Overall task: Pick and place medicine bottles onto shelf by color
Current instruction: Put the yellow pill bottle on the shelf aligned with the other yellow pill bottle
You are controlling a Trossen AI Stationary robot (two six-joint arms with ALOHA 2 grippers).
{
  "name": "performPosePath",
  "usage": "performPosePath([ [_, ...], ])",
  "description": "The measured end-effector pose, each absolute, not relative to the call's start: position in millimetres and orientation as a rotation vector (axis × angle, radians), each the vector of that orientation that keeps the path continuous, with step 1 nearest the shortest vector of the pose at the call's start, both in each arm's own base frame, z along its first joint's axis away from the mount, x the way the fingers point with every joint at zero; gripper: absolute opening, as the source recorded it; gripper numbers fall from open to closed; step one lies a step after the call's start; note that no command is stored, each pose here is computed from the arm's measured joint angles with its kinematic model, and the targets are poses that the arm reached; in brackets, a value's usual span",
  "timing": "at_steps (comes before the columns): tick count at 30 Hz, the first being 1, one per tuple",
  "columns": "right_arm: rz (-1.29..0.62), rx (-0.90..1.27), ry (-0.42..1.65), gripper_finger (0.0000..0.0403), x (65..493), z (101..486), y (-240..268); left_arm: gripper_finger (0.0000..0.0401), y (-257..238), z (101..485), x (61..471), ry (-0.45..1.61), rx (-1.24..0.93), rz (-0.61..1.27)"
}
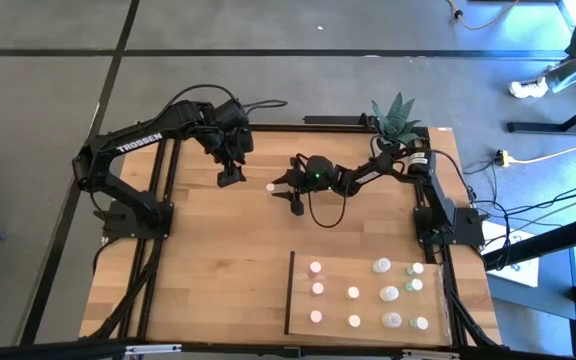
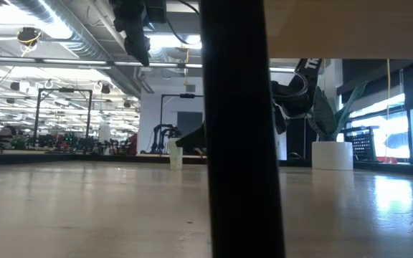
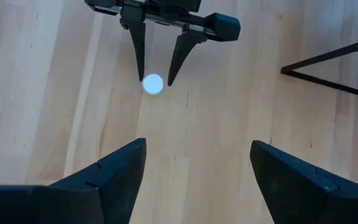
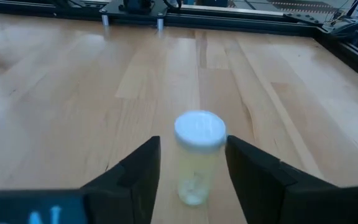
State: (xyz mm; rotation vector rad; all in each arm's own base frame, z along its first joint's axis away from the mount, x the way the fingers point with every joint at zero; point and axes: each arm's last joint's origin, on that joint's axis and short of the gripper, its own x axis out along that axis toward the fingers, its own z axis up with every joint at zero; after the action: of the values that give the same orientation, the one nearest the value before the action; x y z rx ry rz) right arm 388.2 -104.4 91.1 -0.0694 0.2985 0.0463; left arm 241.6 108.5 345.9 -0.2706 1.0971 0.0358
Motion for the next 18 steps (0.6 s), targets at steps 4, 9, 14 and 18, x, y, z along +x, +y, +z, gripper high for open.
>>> performPosePath([
  [4,0.046,-0.069,0.298,0.0190,388,91,-104,0.0282,109,346,242,1.097,-0.289,0.047],
  [9,0.045,-0.075,0.282,0.0190,388,99,-105,0.0282,109,346,241,1.098,-0.291,0.048],
  [14,0.034,-0.075,0.277,0.0190,388,104,-105,0.0282,108,346,242,1.098,-0.288,0.046],
  [18,0.055,-0.060,0.311,0.0190,386,105,-104,0.0282,109,346,241,1.099,-0.285,0.045],
])
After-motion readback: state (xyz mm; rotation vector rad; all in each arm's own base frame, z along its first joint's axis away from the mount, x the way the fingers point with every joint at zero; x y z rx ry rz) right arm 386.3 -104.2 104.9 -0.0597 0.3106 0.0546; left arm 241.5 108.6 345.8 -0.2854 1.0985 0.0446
